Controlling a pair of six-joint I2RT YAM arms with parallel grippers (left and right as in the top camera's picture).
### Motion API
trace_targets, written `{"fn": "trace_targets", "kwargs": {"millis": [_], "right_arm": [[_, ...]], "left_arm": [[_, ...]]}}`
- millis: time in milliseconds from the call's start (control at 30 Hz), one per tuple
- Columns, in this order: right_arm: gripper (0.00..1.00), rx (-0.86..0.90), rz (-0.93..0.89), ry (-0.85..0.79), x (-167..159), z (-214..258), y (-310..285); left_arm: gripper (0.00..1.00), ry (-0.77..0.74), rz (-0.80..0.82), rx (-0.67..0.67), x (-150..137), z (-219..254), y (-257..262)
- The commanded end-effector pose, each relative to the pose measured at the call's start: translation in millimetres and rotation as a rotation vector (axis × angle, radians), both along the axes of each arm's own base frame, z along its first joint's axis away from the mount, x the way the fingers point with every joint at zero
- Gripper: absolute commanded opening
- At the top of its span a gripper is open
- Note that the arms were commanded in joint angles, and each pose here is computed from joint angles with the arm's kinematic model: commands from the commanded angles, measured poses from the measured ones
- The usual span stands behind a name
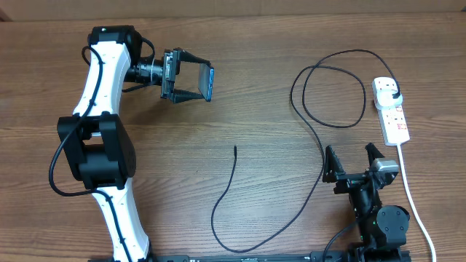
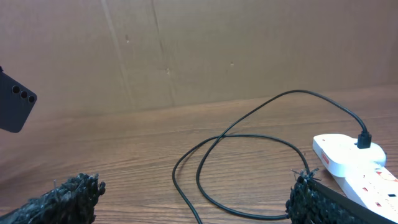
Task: Plug charger to phone and switch on socket
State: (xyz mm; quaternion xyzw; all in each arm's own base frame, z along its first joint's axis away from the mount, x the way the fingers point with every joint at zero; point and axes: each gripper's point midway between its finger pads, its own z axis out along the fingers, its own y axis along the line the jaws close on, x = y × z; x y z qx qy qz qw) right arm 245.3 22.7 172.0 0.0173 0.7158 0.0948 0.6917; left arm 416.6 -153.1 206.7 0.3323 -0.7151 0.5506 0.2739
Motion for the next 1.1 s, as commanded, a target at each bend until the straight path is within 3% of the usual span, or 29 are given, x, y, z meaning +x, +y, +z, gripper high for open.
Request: {"fn": "trace_targets", "kwargs": {"millis": [0,1067], "right_arm": [[1.00,-0.005,-0.010,-0.004,0.3,-2.0,-2.0],[1.00,-0.005,-0.010,-0.004,0.3,-2.0,-2.0]], "left_arm": [[0.04,-0.018,0.006,-0.057,4.3,14.2,-5.3],[0.04,-0.024,0.000,-0.038,3.6,11.0,-4.6]]}}
